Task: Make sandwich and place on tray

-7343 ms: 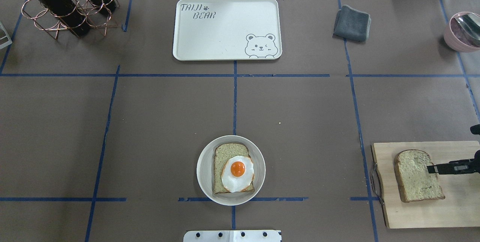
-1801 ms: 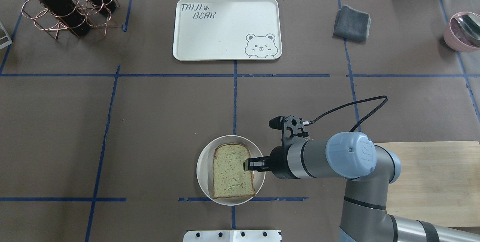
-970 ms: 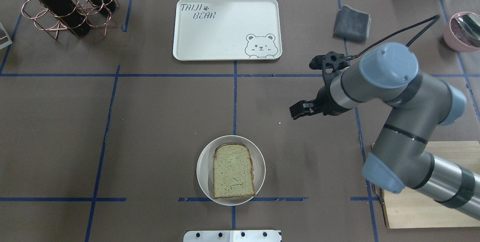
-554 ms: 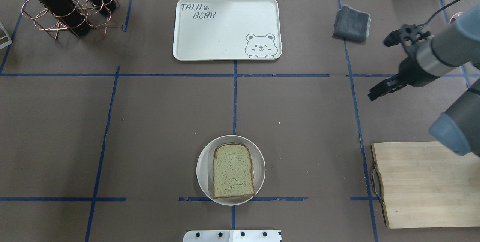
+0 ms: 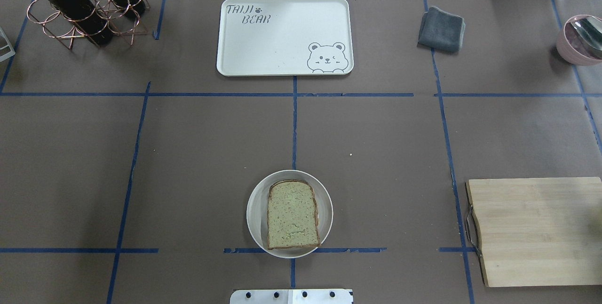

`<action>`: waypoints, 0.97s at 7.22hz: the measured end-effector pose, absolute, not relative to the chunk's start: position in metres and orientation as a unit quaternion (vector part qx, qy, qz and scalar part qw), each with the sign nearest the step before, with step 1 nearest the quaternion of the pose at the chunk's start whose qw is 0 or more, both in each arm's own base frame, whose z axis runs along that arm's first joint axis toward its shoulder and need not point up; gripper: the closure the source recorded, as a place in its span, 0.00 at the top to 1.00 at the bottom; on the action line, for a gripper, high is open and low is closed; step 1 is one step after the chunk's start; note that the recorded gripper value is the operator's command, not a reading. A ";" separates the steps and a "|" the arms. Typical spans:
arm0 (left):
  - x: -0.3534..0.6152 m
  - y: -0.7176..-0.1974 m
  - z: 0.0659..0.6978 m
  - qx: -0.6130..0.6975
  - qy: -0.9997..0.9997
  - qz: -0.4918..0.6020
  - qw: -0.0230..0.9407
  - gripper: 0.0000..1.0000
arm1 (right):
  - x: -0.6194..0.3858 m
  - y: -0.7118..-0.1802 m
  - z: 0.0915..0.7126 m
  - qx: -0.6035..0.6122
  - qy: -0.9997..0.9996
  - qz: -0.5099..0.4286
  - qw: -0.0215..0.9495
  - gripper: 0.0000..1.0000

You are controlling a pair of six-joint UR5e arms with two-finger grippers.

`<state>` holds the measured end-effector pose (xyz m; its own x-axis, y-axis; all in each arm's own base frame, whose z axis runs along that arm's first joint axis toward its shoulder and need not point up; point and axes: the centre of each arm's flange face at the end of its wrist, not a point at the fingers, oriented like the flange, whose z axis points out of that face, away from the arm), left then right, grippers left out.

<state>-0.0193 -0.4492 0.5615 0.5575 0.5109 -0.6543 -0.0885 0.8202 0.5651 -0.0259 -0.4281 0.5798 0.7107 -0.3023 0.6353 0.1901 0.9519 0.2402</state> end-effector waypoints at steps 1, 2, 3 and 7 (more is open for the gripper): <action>0.015 -0.448 0.540 0.236 0.459 0.163 0.841 1.00 | 0.006 -0.408 0.603 0.068 -0.352 -0.101 0.928 1.00; 0.052 -0.443 0.520 0.223 0.489 0.146 0.830 1.00 | 0.026 -0.394 0.617 0.061 -0.351 -0.078 0.931 1.00; 0.087 -0.436 0.502 0.208 0.518 0.127 0.820 1.00 | 0.034 -0.388 0.622 0.053 -0.357 -0.066 0.930 1.00; 0.289 -0.397 0.400 0.121 0.590 0.036 0.798 1.00 | 0.036 -0.386 0.619 0.035 -0.373 -0.053 0.926 1.00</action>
